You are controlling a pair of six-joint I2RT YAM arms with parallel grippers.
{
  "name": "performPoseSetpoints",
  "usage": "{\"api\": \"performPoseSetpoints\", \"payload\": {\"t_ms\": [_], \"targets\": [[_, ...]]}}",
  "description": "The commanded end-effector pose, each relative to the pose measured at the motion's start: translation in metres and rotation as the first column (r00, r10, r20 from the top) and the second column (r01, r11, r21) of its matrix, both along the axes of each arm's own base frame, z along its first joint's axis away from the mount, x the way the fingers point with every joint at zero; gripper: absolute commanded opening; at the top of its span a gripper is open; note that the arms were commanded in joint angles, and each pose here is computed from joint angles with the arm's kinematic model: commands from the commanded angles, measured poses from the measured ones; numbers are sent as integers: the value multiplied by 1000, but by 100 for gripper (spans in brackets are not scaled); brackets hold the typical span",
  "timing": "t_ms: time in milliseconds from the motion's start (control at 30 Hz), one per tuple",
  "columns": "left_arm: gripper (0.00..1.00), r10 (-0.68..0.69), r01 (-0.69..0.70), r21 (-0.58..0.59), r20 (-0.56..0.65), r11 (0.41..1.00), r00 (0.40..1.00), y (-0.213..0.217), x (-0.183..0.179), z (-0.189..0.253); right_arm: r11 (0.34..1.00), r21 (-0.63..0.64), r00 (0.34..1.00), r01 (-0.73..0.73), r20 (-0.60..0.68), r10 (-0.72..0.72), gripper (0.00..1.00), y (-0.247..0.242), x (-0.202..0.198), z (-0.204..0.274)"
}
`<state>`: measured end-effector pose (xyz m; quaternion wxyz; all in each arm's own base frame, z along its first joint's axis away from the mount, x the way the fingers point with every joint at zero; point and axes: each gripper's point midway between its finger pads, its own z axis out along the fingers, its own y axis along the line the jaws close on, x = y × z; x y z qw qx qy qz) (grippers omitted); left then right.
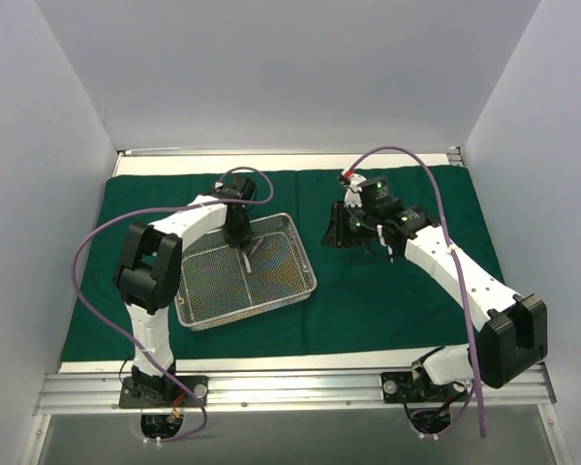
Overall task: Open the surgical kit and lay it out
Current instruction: Pick up the medical item from the container, then place the medical item in the surgical kit.
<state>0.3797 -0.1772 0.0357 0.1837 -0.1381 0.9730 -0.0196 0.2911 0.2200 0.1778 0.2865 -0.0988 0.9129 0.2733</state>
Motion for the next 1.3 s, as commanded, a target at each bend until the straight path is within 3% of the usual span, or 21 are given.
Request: {"api": "performPoseSetpoints", "payload": {"t_ms": [0,300,467,600,667,900,1267], "targets": [[2,-96,97,-66,18,993,995,-17,5,29,999,37,999,-5,52,3,20,4,10,17],[2,-224,183,-253,-143,950,964,-38,-48,34,999,43,998,-10,63,8,19,9,17,23],[2,-273,237,-395,-36,887,961,-59,-61,84,990,109,996,-88,25,86,28,27,15,22],[2,-167,157,-475,21,866,986,-72,-43,134,964,207,986,-167,24,166,37,51,12,26],[2,-115,116,-480,32,869,993,-77,-36,147,951,253,983,-179,11,182,43,64,9,26],[2,30,28,-517,104,856,994,-84,-16,173,949,278,987,-149,-21,161,42,96,11,30],[2,16,32,-511,89,859,996,-95,-24,169,952,265,984,-151,-49,170,41,102,10,19]]}}
